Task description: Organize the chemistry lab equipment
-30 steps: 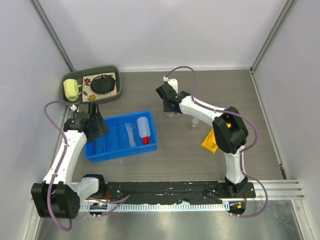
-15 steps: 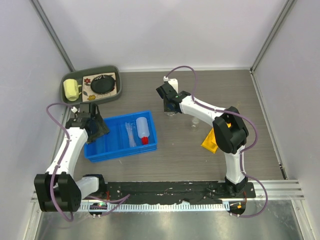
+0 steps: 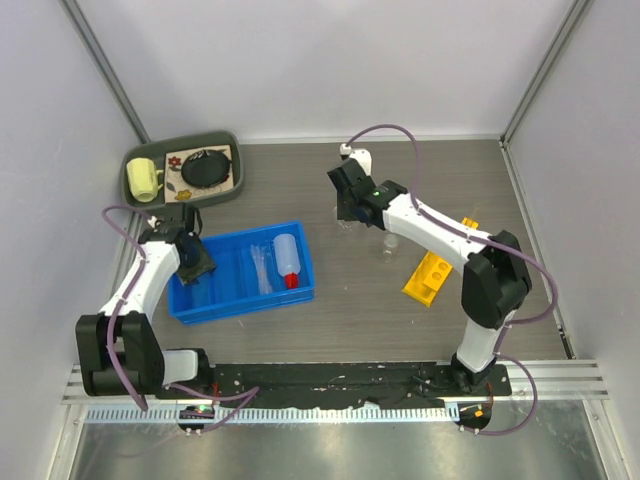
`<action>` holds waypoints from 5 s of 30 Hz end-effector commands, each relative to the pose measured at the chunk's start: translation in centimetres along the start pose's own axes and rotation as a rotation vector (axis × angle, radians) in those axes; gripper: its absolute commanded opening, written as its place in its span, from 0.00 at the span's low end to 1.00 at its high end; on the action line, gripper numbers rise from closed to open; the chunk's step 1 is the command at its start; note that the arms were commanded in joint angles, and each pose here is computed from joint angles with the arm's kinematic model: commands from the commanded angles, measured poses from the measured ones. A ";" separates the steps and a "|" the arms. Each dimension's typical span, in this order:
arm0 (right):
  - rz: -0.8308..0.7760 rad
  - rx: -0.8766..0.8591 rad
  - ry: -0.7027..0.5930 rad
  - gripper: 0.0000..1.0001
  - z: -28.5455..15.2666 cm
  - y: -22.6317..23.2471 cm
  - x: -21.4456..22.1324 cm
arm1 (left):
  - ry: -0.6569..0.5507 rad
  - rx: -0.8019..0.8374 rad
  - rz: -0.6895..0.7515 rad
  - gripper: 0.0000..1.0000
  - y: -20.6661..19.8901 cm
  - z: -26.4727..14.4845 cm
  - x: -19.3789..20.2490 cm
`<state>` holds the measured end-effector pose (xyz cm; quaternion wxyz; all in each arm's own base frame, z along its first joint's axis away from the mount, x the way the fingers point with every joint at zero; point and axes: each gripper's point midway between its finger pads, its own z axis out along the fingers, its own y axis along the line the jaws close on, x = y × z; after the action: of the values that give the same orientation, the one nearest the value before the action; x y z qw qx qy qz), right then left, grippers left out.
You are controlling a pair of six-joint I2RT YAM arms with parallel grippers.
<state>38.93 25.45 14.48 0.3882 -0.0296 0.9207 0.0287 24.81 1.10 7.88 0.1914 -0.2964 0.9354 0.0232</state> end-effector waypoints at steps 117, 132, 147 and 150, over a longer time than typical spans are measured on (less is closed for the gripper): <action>-0.822 -0.804 0.090 0.01 -9.2 23.0 7.2 | -0.588 0.156 0.275 0.63 -1.3 -15.4 -1.5; -0.875 -0.726 0.010 0.01 -7.0 24.4 7.4 | -0.615 0.226 0.287 0.64 -2.1 -15.2 -1.2; -0.851 -0.659 -0.008 0.26 -4.4 25.7 7.0 | -0.593 0.256 0.311 0.64 -2.8 -14.6 -0.7; -0.840 -0.663 -0.014 0.41 -4.8 25.8 6.6 | -0.592 0.257 0.314 0.64 -2.8 -14.6 -0.7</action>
<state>28.02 48.51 10.31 0.2908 -0.5337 0.7820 0.1385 21.17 -2.83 21.23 0.4692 -0.1046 0.8764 0.0277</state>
